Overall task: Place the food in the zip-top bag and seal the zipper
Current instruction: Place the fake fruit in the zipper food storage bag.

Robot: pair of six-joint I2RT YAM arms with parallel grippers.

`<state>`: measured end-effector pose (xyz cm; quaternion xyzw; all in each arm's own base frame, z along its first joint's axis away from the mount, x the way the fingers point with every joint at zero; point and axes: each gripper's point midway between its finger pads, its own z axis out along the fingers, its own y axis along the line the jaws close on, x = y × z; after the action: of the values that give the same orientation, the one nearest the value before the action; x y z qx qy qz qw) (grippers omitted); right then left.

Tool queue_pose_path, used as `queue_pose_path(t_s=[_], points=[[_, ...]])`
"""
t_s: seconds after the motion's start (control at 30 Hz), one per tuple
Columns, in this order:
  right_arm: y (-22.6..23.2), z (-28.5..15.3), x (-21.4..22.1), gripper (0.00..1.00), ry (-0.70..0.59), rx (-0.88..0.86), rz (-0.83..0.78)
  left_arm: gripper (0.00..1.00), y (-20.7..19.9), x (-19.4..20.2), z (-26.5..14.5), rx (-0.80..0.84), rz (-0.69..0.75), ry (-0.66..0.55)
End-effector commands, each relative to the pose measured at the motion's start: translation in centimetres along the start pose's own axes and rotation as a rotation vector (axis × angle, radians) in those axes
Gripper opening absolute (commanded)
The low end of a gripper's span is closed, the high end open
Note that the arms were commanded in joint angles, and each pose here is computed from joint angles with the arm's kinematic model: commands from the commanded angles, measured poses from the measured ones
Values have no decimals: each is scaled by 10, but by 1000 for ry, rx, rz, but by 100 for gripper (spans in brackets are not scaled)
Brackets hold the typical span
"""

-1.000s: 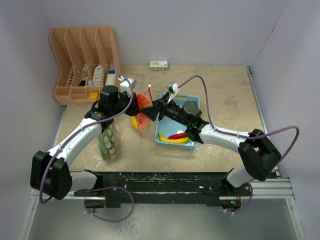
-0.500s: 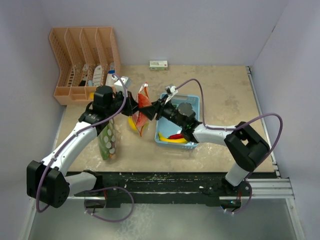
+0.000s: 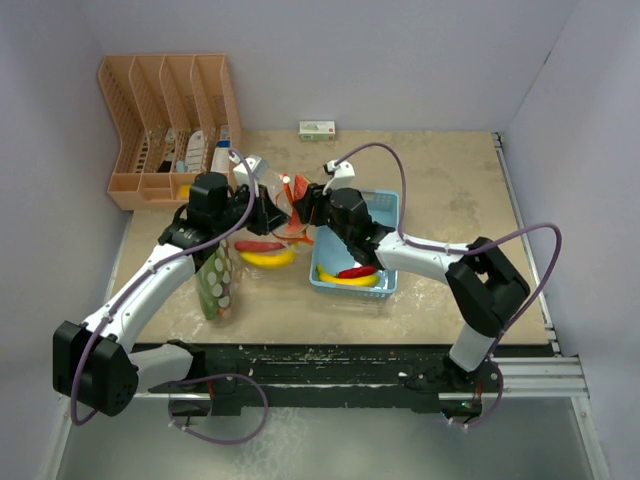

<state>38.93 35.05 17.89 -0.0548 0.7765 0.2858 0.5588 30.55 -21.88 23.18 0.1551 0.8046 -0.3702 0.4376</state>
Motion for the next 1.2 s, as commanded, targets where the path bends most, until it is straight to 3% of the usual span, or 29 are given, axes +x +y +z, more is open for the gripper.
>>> queue_pose_path(t_s=[0.0,0.23,0.67,0.97,1.17], points=[[15,-7,-11,22,-26,60,-124,0,-22,-29,-4,82,38,-80],[55,-44,-7,29,-41,-1,-185,0,-10,-22,8,53,36,-55],[36,-74,13,31,10,62,-187,0,0,-28,11,5,47,-66],[87,-102,9,67,-1,-269,-197,0,-7,-47,4,-1,79,-94],[92,-91,8,76,56,-232,-214,0,-14,-47,4,37,63,-98]])
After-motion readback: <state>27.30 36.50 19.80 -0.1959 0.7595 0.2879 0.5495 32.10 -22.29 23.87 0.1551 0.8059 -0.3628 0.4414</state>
